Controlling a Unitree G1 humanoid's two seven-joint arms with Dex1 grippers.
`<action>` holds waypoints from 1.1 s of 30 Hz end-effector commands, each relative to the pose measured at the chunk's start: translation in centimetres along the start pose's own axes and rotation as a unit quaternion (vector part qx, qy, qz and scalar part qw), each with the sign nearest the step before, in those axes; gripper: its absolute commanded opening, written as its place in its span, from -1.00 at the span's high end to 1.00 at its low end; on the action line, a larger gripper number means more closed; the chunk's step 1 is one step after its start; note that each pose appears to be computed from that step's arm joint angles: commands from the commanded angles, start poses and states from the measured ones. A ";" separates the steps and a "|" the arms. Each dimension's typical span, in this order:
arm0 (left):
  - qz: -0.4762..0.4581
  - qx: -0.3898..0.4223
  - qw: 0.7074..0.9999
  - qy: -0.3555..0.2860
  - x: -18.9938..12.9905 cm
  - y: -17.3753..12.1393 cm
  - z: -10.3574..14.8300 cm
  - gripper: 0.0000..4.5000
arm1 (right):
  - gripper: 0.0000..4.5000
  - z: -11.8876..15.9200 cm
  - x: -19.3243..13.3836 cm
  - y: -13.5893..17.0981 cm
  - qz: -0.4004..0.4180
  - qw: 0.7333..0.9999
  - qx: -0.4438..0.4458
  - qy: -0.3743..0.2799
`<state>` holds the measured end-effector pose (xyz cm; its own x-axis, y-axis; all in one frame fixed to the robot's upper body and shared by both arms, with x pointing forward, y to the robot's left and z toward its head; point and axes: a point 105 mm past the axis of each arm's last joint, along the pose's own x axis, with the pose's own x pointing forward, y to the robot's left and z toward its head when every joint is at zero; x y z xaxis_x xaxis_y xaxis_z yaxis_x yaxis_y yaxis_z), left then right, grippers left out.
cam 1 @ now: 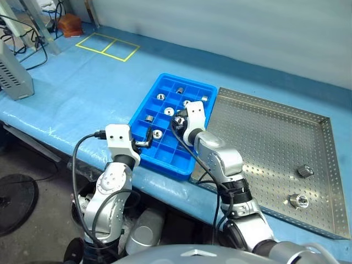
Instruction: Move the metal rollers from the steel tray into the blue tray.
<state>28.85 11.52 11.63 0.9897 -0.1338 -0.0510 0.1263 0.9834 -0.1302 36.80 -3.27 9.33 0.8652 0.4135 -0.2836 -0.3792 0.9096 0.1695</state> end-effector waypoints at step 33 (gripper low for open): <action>-0.108 -0.003 0.994 0.002 1.9 -4.2 -0.2 -1.00 | -0.97 -0.5 -11.8 -16.4 -0.635 0.757 0.130 -0.088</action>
<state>30.19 7.46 10.94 0.9421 -0.3279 -0.0705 0.3156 0.9378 -0.1445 32.39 -23.62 8.45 0.5453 -0.8036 -0.2383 0.8238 0.5664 -0.0251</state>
